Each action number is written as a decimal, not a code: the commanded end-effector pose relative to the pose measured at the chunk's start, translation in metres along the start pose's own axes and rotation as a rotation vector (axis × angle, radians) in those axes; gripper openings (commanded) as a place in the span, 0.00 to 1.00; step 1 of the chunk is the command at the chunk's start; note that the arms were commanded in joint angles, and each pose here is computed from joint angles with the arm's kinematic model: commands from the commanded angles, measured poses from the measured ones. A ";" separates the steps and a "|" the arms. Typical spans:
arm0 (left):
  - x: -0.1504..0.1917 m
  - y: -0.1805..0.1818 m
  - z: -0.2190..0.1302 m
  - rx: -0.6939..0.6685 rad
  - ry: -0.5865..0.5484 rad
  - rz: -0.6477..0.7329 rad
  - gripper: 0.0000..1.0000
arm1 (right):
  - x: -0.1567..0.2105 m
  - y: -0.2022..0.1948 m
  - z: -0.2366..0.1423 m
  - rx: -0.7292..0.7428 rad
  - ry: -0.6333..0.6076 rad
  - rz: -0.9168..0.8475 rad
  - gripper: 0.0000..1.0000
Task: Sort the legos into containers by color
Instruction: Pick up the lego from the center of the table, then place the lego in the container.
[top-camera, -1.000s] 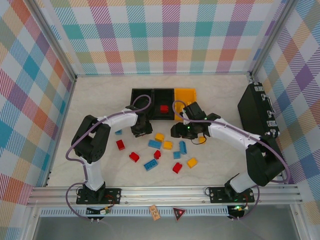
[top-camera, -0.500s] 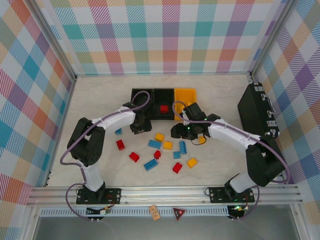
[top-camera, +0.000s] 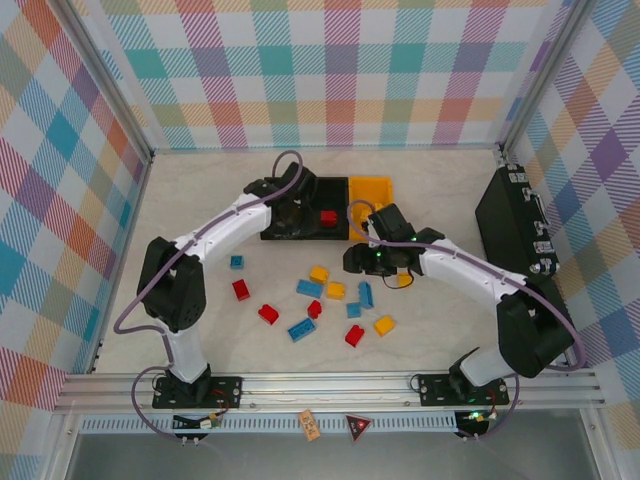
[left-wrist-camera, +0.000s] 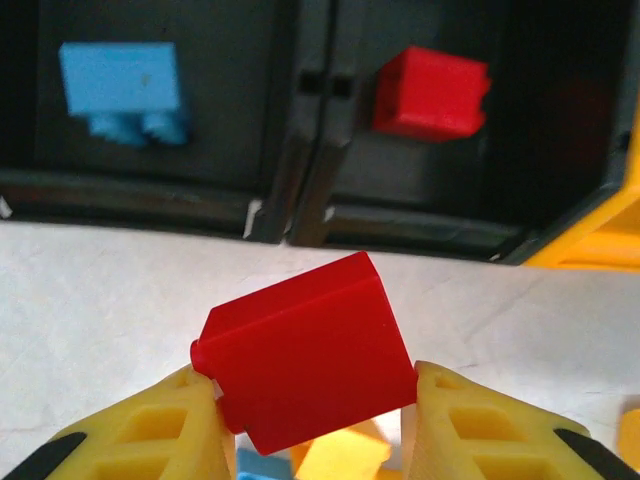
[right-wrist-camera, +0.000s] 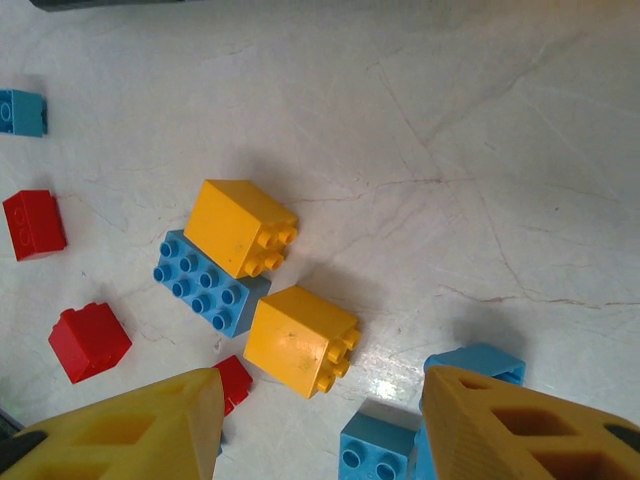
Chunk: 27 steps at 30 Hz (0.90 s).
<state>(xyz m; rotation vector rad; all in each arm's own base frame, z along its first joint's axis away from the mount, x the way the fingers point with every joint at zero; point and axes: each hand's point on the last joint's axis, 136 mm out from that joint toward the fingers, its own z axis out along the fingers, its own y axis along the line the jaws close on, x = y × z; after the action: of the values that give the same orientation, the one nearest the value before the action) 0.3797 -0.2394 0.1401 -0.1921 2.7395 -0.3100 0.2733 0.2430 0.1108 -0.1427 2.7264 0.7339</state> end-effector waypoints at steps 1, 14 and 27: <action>0.000 -0.011 0.007 -0.001 0.042 0.043 0.38 | -0.019 0.001 -0.014 -0.002 -0.077 0.027 0.56; -0.031 -0.061 0.043 0.056 0.064 0.081 0.38 | -0.026 -0.015 -0.030 0.032 -0.125 0.063 0.56; -0.031 -0.077 0.076 0.069 0.104 0.075 0.41 | -0.020 -0.027 -0.030 0.056 -0.124 0.087 0.56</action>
<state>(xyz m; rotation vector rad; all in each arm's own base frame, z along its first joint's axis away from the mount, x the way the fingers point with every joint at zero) 0.4504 -0.3185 0.1011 -0.0649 2.7974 -0.3998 0.2927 0.2101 0.1305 0.0071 2.6403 0.6724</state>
